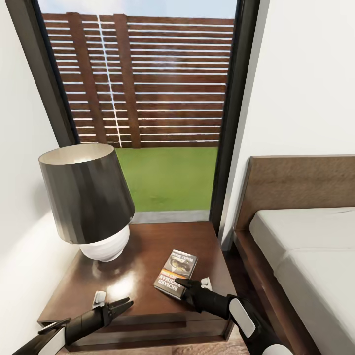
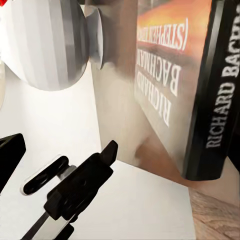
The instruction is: In the bedroom, move the book from the bed onto either nightstand, and place the two sandals side by side next to the bed.
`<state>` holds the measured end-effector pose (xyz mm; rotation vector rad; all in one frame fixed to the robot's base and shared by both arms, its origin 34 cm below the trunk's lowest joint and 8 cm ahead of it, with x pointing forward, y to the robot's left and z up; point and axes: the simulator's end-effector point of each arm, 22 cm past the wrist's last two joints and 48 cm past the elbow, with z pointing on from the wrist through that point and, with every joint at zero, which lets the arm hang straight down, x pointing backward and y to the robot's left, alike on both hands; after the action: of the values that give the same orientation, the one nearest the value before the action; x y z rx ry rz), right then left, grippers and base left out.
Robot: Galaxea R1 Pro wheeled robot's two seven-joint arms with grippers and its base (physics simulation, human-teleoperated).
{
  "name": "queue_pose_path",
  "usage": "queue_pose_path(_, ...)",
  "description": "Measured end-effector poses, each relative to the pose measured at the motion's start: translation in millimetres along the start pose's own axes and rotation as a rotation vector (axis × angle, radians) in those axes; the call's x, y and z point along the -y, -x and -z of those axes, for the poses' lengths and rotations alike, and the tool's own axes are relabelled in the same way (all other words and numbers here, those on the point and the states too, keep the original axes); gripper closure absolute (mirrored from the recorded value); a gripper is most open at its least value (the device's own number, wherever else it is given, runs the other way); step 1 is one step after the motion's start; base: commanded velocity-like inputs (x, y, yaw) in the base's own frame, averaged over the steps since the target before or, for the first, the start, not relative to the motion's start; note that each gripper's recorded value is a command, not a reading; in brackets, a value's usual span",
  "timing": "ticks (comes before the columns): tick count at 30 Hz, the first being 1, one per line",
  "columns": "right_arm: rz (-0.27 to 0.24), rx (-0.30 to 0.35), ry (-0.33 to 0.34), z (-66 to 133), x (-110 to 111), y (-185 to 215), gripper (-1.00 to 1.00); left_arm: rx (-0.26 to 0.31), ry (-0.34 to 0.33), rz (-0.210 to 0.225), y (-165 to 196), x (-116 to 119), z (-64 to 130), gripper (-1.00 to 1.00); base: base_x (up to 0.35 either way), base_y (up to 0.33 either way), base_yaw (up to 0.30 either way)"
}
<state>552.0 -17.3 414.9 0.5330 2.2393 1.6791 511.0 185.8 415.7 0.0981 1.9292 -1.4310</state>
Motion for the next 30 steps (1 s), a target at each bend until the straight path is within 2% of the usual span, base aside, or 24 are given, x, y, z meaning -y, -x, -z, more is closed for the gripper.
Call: queue_pose_path(30,0.0,0.0,0.0,0.2,0.1,0.2,-1.0,0.001,-0.001,0.0,0.1,0.6,-1.6,-1.0,0.0,0.0,0.0)
